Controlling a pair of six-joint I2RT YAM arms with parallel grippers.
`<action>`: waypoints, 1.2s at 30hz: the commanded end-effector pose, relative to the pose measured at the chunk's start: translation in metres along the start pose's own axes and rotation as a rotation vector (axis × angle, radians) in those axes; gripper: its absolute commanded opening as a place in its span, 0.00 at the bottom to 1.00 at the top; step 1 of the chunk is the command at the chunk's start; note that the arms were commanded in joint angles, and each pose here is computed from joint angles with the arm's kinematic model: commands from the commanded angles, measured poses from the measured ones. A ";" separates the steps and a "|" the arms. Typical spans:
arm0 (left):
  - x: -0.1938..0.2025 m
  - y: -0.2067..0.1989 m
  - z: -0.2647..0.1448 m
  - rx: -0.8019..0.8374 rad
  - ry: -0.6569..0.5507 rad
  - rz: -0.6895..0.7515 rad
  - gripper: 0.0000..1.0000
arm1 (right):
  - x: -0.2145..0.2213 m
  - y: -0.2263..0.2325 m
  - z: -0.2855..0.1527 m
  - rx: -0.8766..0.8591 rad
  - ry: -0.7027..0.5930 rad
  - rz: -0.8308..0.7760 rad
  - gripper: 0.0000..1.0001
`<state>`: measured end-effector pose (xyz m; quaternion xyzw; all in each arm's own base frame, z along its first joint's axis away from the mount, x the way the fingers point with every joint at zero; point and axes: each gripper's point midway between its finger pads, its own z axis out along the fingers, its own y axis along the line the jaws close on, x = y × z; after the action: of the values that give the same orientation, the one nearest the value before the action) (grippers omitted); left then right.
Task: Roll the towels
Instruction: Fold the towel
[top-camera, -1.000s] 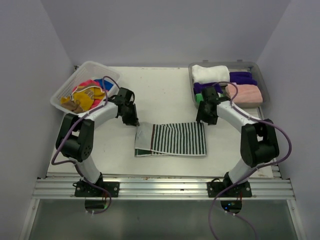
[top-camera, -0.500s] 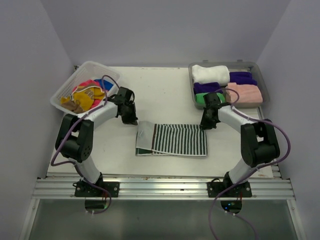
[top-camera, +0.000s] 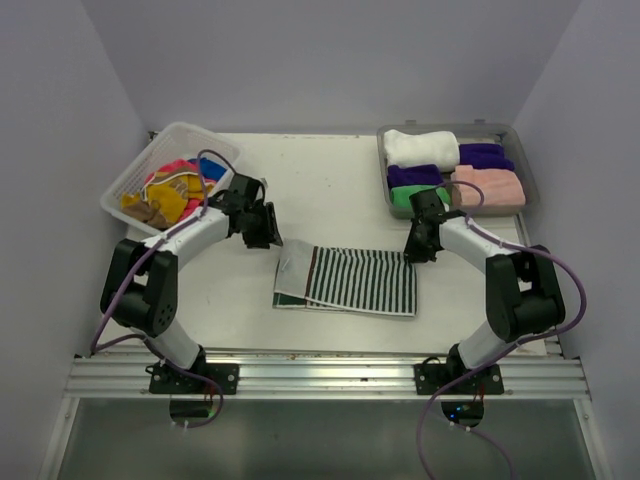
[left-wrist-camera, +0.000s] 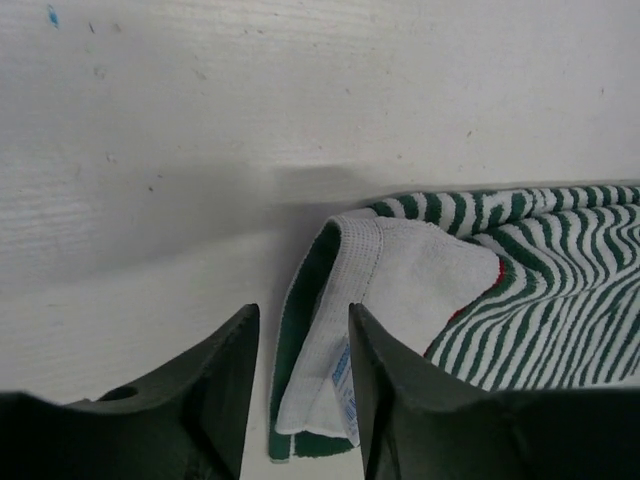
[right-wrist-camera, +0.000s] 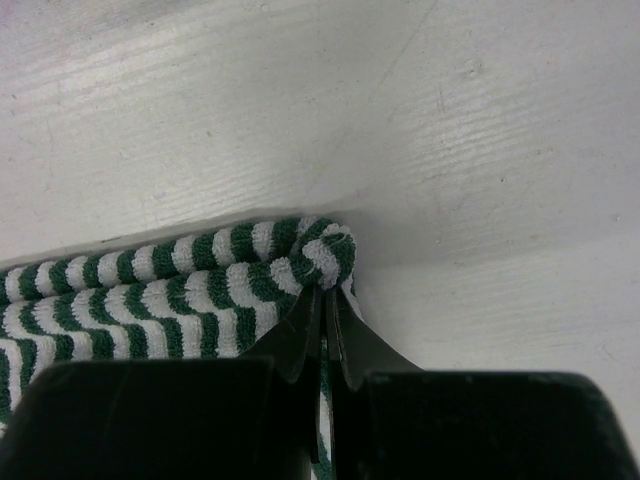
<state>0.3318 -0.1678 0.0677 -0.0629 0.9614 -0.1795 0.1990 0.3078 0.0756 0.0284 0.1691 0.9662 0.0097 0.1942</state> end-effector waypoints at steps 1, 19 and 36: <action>-0.003 -0.016 -0.004 0.105 -0.018 0.032 0.47 | -0.004 0.000 0.000 -0.005 -0.022 0.024 0.00; 0.076 -0.003 -0.034 0.196 0.054 -0.008 0.52 | -0.008 0.007 -0.006 -0.032 -0.016 0.019 0.00; 0.110 0.002 -0.001 0.141 0.190 0.005 0.38 | -0.009 0.011 -0.002 -0.031 0.001 0.015 0.00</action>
<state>0.2221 -0.1782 0.0234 -0.0314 0.9654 -0.2413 0.0936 0.3094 0.0778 0.0277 0.1686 0.9669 0.0136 0.1908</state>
